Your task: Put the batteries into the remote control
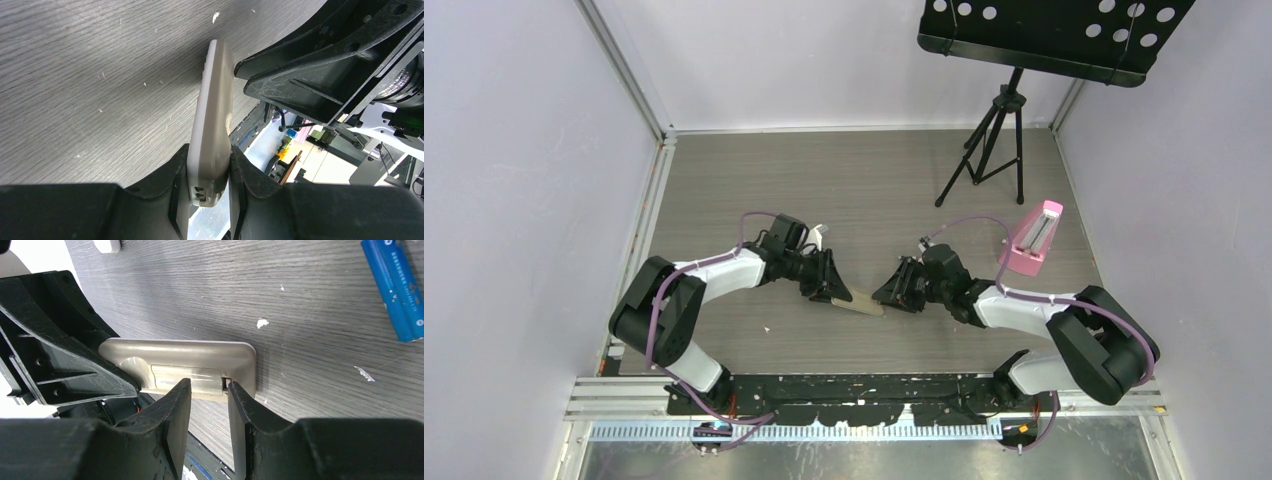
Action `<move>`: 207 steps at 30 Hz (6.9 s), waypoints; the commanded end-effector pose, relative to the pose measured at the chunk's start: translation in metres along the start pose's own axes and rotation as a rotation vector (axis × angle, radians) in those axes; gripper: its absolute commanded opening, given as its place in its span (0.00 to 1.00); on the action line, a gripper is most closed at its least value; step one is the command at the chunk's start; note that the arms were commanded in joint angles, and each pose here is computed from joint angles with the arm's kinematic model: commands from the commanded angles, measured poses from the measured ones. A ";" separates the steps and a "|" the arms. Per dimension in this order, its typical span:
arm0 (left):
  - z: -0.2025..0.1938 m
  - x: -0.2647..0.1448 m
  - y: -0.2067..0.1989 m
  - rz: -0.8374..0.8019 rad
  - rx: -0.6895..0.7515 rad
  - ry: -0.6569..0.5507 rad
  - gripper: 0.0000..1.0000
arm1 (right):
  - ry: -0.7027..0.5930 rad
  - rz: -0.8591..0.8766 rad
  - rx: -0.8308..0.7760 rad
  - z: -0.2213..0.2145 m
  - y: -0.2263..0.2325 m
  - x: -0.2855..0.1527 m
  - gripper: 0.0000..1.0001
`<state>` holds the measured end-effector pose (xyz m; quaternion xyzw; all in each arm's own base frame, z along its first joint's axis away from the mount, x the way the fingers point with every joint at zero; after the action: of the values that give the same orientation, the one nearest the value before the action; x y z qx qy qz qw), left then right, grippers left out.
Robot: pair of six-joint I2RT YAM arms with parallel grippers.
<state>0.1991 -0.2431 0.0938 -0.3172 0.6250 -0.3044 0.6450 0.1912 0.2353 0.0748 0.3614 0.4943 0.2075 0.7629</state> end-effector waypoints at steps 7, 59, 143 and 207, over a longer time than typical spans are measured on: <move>-0.004 0.005 0.030 0.159 -0.018 -0.015 0.00 | -0.024 0.023 -0.037 0.006 0.007 0.008 0.40; -0.003 0.005 0.031 0.157 -0.021 -0.022 0.00 | -0.038 -0.026 -0.027 0.004 -0.001 0.007 0.41; -0.014 -0.023 0.008 0.091 0.254 -0.103 0.00 | -0.212 0.011 -0.184 0.018 0.041 -0.070 0.61; -0.025 -0.009 0.037 0.235 0.081 0.051 0.00 | -0.048 -0.026 -0.077 -0.021 0.039 0.009 0.36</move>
<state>0.1808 -0.2291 0.0982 -0.2556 0.6366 -0.3166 0.6551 0.1679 0.2569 0.0698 0.3096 0.4979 0.1784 0.7902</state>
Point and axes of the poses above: each gripper's point midway between its finger pads, its own x axis out along the fingers, its own y axis along the line the jaws close on, z = x × y, the point moved 4 cm from there along -x, back along the fingers, and after that the axes turned 3 degrees about -x, right-handed, at the moved point
